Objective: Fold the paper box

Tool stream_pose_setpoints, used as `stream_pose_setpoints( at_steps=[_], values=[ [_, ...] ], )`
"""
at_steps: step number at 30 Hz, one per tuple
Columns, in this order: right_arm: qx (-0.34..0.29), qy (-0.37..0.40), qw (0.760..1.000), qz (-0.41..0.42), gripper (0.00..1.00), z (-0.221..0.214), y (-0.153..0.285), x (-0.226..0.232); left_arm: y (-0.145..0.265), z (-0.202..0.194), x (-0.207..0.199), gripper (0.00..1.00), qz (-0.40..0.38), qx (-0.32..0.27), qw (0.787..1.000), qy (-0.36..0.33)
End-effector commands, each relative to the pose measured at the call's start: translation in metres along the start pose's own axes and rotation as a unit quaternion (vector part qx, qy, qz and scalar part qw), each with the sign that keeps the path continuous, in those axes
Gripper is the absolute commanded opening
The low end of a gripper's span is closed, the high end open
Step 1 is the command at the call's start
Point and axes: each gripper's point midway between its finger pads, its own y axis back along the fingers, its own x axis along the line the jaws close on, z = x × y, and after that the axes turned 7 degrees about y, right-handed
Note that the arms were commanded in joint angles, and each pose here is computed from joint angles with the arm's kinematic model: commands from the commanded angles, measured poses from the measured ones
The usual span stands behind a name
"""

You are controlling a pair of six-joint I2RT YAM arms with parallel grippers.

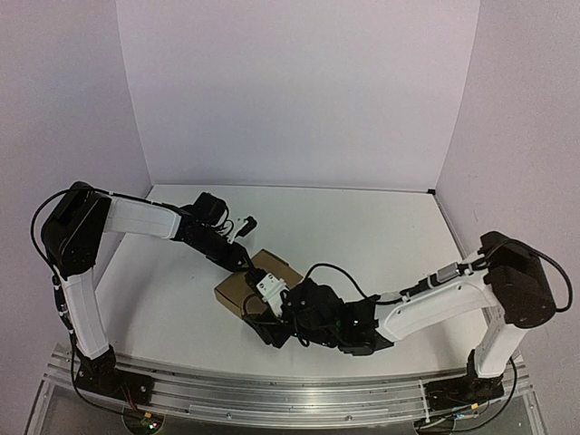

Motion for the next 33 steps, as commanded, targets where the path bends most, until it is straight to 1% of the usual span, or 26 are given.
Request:
stream_pose_setpoints(
  at_steps=[1,4,7,10,12,16,21,24,27,30,33],
  values=[
    [-0.024,-0.023,0.999,0.011,0.62,0.013,0.028,-0.005,-0.012,-0.05,0.018,0.28,0.034,0.073,0.997,-0.005],
    [-0.033,-0.047,0.998,-0.035,0.64,0.016,0.046,-0.036,-0.012,-0.05,0.016,0.28,0.028,0.072,0.997,-0.022],
    [-0.025,-0.139,0.987,-0.071,0.62,0.011,0.06,-0.089,-0.013,-0.051,0.01,0.28,0.016,0.075,0.996,-0.052],
    [0.016,-0.189,0.977,-0.094,0.61,-0.013,0.067,-0.125,-0.014,-0.052,0.007,0.28,0.007,0.077,0.993,-0.087],
    [0.034,-0.212,0.971,-0.101,0.61,-0.025,0.07,-0.139,-0.014,-0.054,0.002,0.28,-0.004,0.082,0.99,-0.112],
    [0.063,-0.255,0.962,-0.07,0.6,-0.046,0.069,-0.141,-0.013,-0.064,-0.011,0.28,-0.045,0.1,0.981,-0.163],
    [0.095,-0.279,0.955,-0.013,0.61,-0.056,0.052,-0.121,-0.012,-0.079,-0.022,0.29,-0.091,0.126,0.971,-0.183],
    [0.111,-0.291,0.95,0.019,0.58,-0.057,0.037,-0.108,-0.014,-0.084,-0.021,0.29,-0.095,0.132,0.969,-0.188],
    [0.119,-0.3,0.945,0.055,0.52,-0.056,0.025,-0.096,-0.014,-0.087,-0.021,0.29,-0.098,0.134,0.967,-0.192],
    [0.116,-0.302,0.943,0.083,0.51,-0.056,0.021,-0.086,-0.014,-0.087,-0.021,0.29,-0.098,0.134,0.967,-0.193],
    [0.113,-0.301,0.943,0.092,0.52,-0.057,0.023,-0.083,-0.014,-0.087,-0.021,0.29,-0.098,0.134,0.968,-0.191]
  ],
)
